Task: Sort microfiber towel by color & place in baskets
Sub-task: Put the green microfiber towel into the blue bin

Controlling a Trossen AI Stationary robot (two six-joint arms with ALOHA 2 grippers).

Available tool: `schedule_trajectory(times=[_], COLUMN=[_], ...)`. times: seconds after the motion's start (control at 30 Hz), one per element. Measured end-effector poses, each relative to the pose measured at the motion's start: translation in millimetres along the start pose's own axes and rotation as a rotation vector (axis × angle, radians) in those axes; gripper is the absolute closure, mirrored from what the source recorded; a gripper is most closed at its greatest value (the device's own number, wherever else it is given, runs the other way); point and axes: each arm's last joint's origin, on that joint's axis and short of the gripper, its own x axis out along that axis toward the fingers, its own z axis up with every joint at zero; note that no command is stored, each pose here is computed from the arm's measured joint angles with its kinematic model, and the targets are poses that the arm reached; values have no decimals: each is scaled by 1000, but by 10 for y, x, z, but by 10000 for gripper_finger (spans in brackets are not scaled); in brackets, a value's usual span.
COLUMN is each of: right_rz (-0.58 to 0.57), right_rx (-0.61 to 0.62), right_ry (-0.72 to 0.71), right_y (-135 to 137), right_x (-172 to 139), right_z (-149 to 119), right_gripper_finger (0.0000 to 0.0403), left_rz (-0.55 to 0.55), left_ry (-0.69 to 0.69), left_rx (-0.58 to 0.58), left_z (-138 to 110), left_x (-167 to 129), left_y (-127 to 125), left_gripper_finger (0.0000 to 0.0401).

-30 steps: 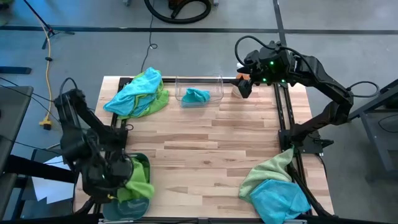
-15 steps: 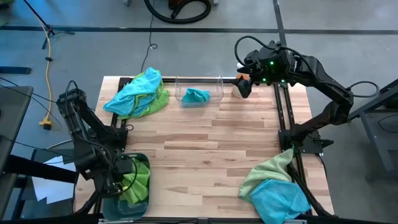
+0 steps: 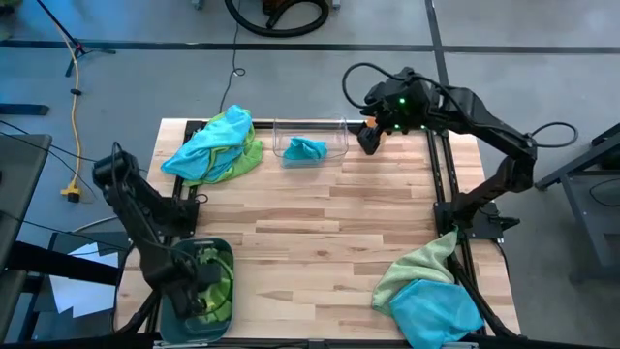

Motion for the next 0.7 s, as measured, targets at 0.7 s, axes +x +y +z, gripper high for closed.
schedule_trajectory(times=[0.7], right_rz=[-1], right_rx=[1], right_ry=[3], right_y=[2], right_x=[13], right_z=[1], right_gripper_finger=[111], left_rz=[42], left_ry=[89], left_rx=[102], left_z=[29], left_x=[626], left_y=[-237], left_gripper_finger=[357])
